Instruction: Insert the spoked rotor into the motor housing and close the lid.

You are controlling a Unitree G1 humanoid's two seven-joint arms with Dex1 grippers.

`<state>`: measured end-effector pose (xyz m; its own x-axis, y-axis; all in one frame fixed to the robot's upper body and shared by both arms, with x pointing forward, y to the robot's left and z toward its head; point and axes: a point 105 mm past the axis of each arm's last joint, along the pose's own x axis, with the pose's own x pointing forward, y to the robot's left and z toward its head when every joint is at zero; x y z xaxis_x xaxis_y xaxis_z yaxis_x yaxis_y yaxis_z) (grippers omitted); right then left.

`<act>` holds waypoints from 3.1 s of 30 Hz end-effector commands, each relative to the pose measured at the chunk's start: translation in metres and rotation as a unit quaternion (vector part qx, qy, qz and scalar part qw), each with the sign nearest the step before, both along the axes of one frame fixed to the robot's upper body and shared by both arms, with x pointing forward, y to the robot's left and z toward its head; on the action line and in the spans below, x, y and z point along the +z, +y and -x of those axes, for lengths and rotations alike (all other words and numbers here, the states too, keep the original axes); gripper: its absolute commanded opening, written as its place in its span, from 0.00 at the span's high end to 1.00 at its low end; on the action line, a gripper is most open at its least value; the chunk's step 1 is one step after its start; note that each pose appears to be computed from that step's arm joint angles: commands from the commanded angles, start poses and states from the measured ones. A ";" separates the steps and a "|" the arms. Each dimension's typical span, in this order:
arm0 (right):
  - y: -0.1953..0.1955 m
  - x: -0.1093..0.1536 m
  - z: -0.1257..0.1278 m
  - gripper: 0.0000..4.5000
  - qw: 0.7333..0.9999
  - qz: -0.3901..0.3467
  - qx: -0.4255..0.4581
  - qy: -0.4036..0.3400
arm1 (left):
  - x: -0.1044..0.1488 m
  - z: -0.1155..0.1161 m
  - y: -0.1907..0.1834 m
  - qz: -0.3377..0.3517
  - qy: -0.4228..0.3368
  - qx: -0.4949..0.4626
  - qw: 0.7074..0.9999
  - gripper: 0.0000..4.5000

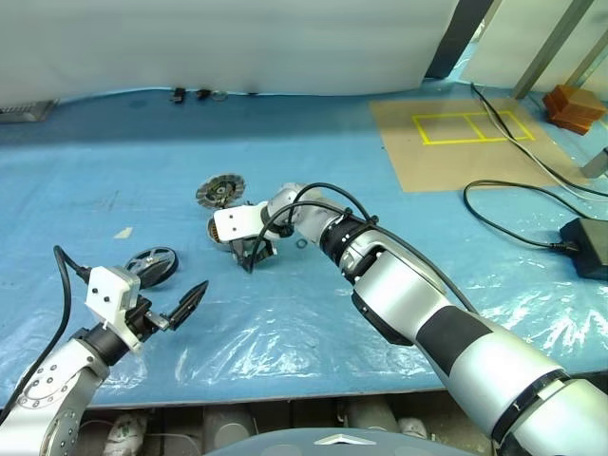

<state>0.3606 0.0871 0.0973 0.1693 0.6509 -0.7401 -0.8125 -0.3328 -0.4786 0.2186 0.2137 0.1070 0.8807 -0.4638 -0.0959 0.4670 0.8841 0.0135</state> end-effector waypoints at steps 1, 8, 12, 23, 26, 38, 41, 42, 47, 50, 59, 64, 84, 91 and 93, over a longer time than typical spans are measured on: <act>-0.002 -0.003 0.003 0.22 0.999 0.032 0.028 -0.014 | 0.013 -0.001 -0.009 -0.009 -0.034 -0.010 0.999 0.00; 0.006 0.013 -0.002 0.51 0.999 0.020 0.015 -0.032 | 0.015 -0.008 -0.016 -0.002 -0.044 -0.011 0.999 0.00; 0.007 0.028 -0.003 0.51 1.000 -0.003 -0.011 0.011 | 0.014 -0.009 -0.023 0.005 -0.043 -0.018 0.999 0.00; -0.043 0.035 0.003 0.51 0.987 0.017 -0.076 0.138 | 0.009 -0.014 -0.033 0.017 -0.028 -0.052 0.998 0.00; -0.054 0.028 0.010 0.51 0.985 0.042 -0.096 0.140 | 0.009 -0.020 -0.033 0.013 -0.027 -0.064 0.997 0.00; -0.046 -0.006 0.066 0.51 0.950 0.108 -0.167 0.240 | 0.012 -0.033 -0.034 0.010 -0.023 -0.096 0.995 0.00; -0.035 -0.017 0.077 0.51 0.937 0.116 -0.186 0.271 | 0.011 -0.034 -0.032 0.001 -0.021 -0.099 0.995 0.00; -0.034 -0.019 0.078 0.51 0.935 0.118 -0.192 0.274 | 0.011 -0.034 -0.031 -0.001 -0.022 -0.098 0.995 0.00; -0.032 -0.033 0.070 0.46 0.932 0.121 -0.220 0.263 | 0.011 -0.033 -0.032 -0.004 -0.021 -0.103 0.994 0.00; -0.029 -0.023 0.069 0.29 0.933 0.115 -0.207 0.270 | 0.012 -0.033 -0.033 0.000 -0.024 -0.102 0.994 0.00; -0.022 0.058 0.062 0.13 0.950 0.051 -0.151 0.269 | 0.014 -0.038 -0.037 0.003 -0.031 -0.111 0.993 0.00; -0.024 0.103 0.072 0.13 0.952 0.013 -0.122 0.279 | 0.014 -0.040 -0.037 -0.004 -0.031 -0.122 0.992 0.00; -0.195 0.024 0.017 0.13 0.887 -0.244 -0.334 0.205 | 0.030 -0.021 -0.048 -0.014 -0.036 -0.180 0.983 0.00; -0.179 0.011 0.002 0.13 0.855 -0.328 -0.347 0.202 | 0.030 -0.022 -0.044 -0.014 -0.018 -0.191 0.981 0.00; -0.168 0.014 0.001 0.13 0.856 -0.343 -0.328 0.206 | 0.028 -0.023 -0.045 -0.019 -0.015 -0.196 0.980 0.00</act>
